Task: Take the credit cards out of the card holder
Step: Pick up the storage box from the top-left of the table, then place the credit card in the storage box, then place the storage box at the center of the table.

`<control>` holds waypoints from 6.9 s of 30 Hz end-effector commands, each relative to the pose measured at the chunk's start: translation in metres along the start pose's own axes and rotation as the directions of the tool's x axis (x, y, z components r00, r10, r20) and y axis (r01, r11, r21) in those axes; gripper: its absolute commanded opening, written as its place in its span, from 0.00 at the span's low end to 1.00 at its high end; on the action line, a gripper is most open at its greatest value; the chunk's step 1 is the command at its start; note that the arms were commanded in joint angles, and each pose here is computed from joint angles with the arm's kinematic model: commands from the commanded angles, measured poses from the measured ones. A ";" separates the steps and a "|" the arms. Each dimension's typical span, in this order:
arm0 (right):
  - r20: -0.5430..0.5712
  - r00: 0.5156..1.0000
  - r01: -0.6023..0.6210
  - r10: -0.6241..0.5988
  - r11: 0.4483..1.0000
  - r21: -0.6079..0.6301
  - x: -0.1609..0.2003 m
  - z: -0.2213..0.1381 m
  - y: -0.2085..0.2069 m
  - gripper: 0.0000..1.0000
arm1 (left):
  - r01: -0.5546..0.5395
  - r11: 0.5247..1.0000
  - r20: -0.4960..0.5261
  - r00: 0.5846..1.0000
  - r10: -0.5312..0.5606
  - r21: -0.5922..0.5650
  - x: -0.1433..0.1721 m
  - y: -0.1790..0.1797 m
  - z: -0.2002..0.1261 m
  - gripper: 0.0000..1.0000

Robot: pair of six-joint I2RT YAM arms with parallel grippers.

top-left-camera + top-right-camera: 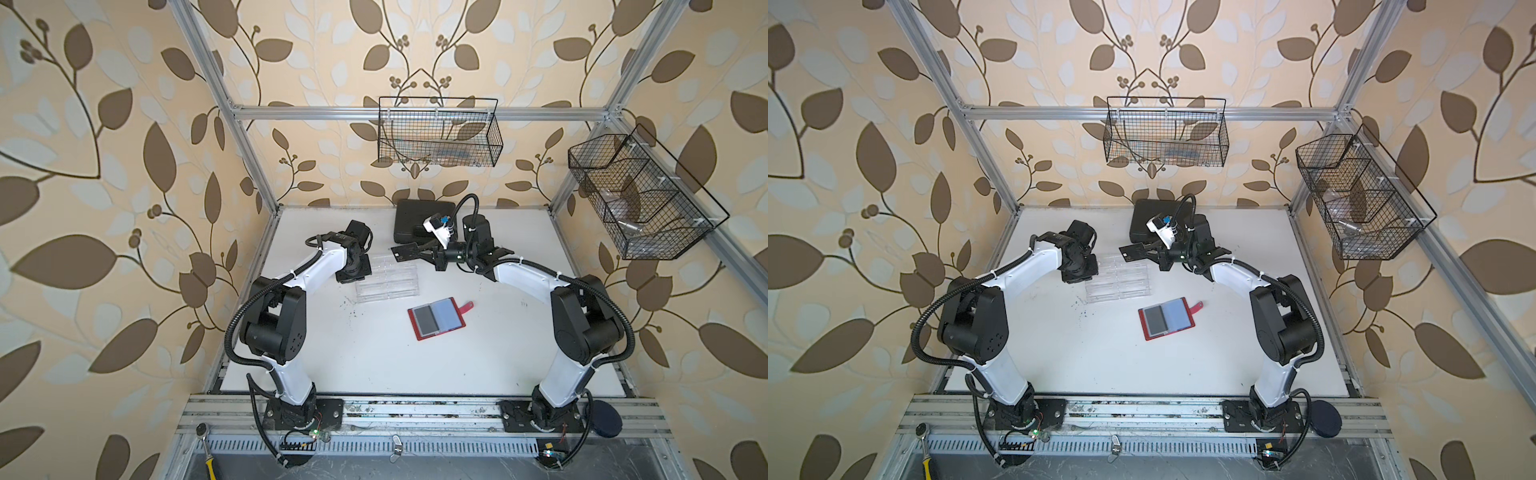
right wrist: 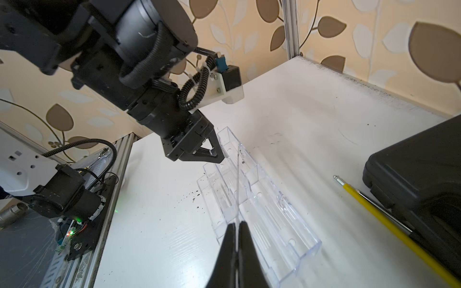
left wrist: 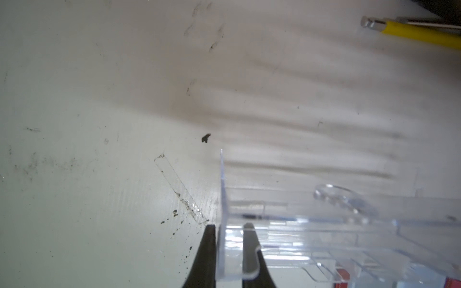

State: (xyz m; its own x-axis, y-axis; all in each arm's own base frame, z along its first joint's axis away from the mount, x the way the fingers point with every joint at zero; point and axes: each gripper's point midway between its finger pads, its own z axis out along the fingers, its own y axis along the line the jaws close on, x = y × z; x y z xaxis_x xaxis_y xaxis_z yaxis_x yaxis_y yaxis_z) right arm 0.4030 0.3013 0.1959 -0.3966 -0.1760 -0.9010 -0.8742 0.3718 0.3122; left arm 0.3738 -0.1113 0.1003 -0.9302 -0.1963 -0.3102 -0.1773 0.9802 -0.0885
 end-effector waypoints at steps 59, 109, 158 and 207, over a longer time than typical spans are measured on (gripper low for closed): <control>-0.103 0.989 0.109 -0.109 0.994 -0.008 0.016 0.023 -0.033 0.31 | -0.094 0.984 0.167 0.984 0.069 0.152 -0.001 -0.039 -0.039 0.03; -0.153 0.918 0.343 -0.367 0.925 -0.161 -0.003 0.008 -0.001 0.00 | -0.130 0.975 0.137 0.985 0.106 0.179 0.012 -0.040 -0.031 0.02; -0.021 0.958 0.286 -0.285 0.951 0.114 -0.081 -0.017 -0.023 0.58 | 0.071 0.997 0.162 0.984 -0.076 0.035 0.011 -0.006 -0.030 0.01; 0.083 0.995 0.024 -0.061 0.922 0.387 -0.021 -0.138 0.053 0.77 | 0.608 0.784 0.275 0.781 -0.560 -0.129 0.053 -0.024 -0.020 0.66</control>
State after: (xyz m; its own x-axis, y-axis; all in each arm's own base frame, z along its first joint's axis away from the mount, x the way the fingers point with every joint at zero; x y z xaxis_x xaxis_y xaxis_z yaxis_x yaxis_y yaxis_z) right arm 0.3348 0.2010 0.2743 -0.3183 -0.1140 -0.9411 -0.7002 0.6975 0.1523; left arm 0.3320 -0.1566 0.0768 -0.5823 -0.7054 -0.4041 -0.7323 0.6710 -0.1160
